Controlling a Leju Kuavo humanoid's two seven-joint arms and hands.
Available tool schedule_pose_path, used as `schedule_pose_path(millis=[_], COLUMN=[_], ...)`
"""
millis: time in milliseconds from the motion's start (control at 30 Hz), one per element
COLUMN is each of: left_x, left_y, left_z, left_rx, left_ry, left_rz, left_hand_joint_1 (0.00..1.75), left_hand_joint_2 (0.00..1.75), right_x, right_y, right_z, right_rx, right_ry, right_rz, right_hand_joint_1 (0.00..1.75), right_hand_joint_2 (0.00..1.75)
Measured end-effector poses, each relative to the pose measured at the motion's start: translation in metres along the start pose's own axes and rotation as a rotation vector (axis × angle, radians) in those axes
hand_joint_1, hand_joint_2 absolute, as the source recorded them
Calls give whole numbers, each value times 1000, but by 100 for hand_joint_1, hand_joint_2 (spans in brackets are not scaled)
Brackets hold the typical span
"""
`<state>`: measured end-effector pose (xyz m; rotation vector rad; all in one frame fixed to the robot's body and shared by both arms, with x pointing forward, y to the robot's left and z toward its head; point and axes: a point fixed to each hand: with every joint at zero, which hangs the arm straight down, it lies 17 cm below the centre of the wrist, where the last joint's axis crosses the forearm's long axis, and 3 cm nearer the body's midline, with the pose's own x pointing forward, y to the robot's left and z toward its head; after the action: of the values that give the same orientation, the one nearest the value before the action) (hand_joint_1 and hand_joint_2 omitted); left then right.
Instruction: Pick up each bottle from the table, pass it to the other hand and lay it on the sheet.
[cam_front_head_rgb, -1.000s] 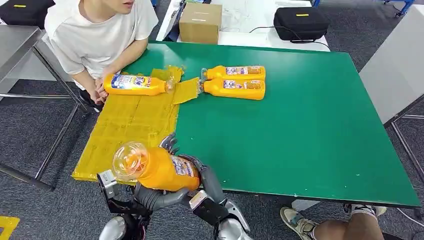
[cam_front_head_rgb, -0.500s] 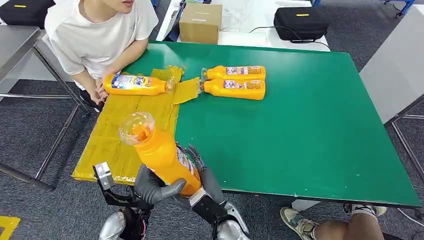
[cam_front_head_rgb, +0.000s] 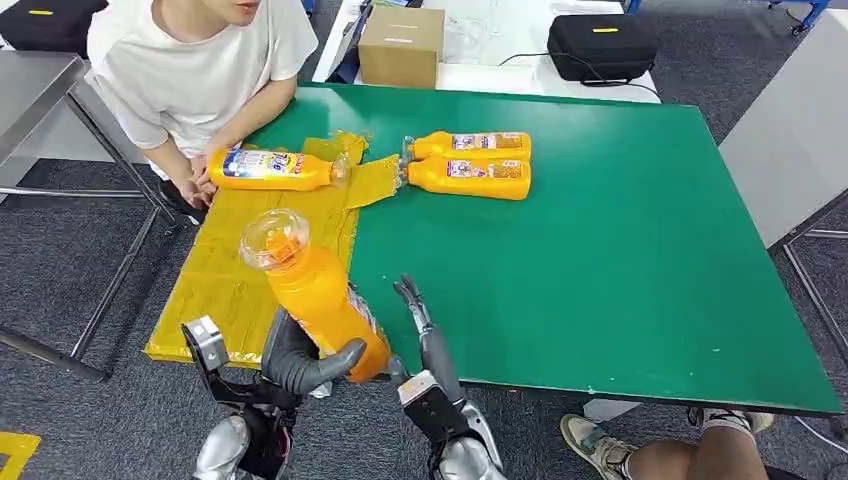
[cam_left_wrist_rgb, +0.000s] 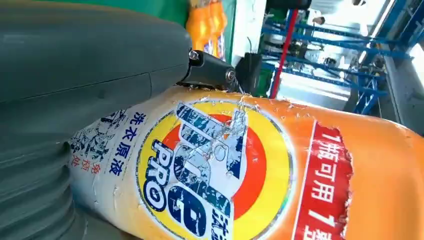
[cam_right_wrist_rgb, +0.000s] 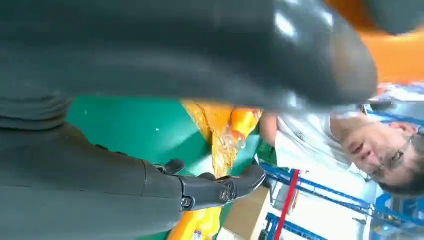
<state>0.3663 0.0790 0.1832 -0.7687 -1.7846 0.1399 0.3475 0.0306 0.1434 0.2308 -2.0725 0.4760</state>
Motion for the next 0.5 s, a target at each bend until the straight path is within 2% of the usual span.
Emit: schedule_pose_path(millis=[100, 200, 267, 333, 433, 500], left_x=[-6, -6, -4, 2, 9, 7], left_y=[21, 59, 86, 110, 138, 153], left_z=[-2, -4, -3, -5, -10, -15], left_rx=[59, 111, 135, 164, 196, 191], left_ry=[14, 38, 57, 67, 79, 109], left_rz=[-246, -549, -712, -825, -991, -1116], left_hand_joint_1=[175, 166, 169, 168, 175, 166], left_hand_joint_2=[175, 175, 175, 175, 175, 175], right_x=[1, 3, 7, 12, 18, 21], right_y=[-13, -36, -51, -62, -70, -73], right_z=[0, 5, 8, 8, 7, 6], right_rx=[-61, -164, -233, -272, -301, -308], right_ry=[1, 12, 11, 1, -13, -21], right_rz=[9, 17, 27, 33, 34, 31], right_hand_joint_1=[0, 0, 0, 0, 0, 0], right_hand_joint_2=[0, 0, 0, 0, 0, 0])
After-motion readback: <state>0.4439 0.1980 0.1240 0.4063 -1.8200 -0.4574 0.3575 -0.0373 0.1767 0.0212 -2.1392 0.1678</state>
